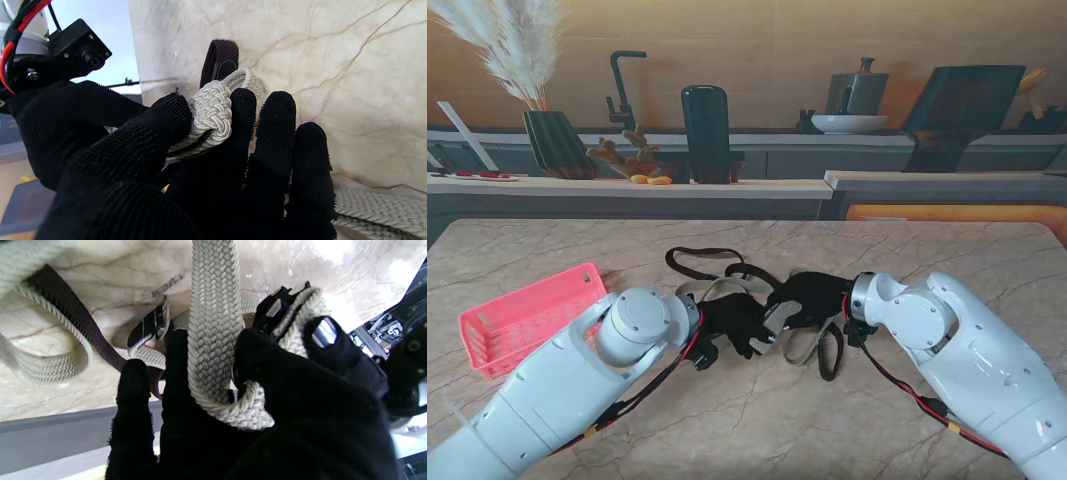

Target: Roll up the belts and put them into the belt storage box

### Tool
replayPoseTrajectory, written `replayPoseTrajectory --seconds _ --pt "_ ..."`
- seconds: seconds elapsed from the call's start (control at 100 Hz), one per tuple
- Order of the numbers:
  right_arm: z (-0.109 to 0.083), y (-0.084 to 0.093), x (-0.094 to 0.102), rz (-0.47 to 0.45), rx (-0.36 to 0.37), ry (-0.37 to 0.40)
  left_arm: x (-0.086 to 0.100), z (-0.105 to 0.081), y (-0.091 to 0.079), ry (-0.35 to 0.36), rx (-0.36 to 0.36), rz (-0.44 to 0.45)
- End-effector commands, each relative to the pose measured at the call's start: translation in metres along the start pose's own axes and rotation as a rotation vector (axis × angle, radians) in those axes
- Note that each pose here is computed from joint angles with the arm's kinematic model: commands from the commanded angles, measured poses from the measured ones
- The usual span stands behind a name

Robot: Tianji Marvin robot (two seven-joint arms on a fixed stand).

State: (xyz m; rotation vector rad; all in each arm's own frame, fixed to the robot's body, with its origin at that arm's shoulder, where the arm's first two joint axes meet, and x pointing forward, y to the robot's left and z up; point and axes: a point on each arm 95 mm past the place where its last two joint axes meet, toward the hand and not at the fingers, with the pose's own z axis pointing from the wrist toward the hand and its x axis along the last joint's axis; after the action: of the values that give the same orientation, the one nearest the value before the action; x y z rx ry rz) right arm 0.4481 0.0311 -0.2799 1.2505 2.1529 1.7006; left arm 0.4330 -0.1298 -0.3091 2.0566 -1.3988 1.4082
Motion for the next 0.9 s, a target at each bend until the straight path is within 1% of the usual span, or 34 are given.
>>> replayPoseTrajectory --seconds 0.0,0.08,0.18,0.27,0.33,0.39,0.56,0.63,0.71,0.78,0.89 --pt "0.006 0.009 0.015 -0.003 -0.061 0.037 -0.008 0.006 0.019 0.022 0.003 -0.019" --pt "0.005 0.008 0.013 0.006 -0.099 0.027 -0.011 0.007 0.023 0.045 0.063 -0.046" --pt "0.001 0.007 0.011 -0.008 -0.144 0.004 -0.014 0.005 0.026 0.065 0.115 -0.122" --pt "-0.004 0.007 0.01 -0.04 -0.186 -0.027 -0.016 0.003 0.031 0.085 0.2 -0.175" --pt "-0.008 0.007 0.009 -0.053 -0.215 -0.043 -0.016 0.002 0.033 0.104 0.252 -0.177" --pt "-0.012 0.007 0.009 -0.053 -0.245 -0.059 -0.016 0.002 0.034 0.114 0.295 -0.16" --pt "-0.018 0.004 0.007 -0.027 -0.354 -0.117 -0.017 0.002 0.037 0.144 0.357 -0.165" --pt "-0.017 0.0 0.006 0.007 -0.398 -0.15 -0.017 0.004 0.039 0.156 0.387 -0.154" --pt "-0.015 -0.007 0.005 0.073 -0.456 -0.206 -0.018 0.005 0.04 0.166 0.417 -0.145" --pt "-0.012 -0.015 0.004 0.175 -0.5 -0.253 -0.019 0.007 0.042 0.171 0.433 -0.144" --pt "-0.01 -0.029 0.002 0.343 -0.513 -0.297 -0.021 0.009 0.043 0.178 0.442 -0.14"
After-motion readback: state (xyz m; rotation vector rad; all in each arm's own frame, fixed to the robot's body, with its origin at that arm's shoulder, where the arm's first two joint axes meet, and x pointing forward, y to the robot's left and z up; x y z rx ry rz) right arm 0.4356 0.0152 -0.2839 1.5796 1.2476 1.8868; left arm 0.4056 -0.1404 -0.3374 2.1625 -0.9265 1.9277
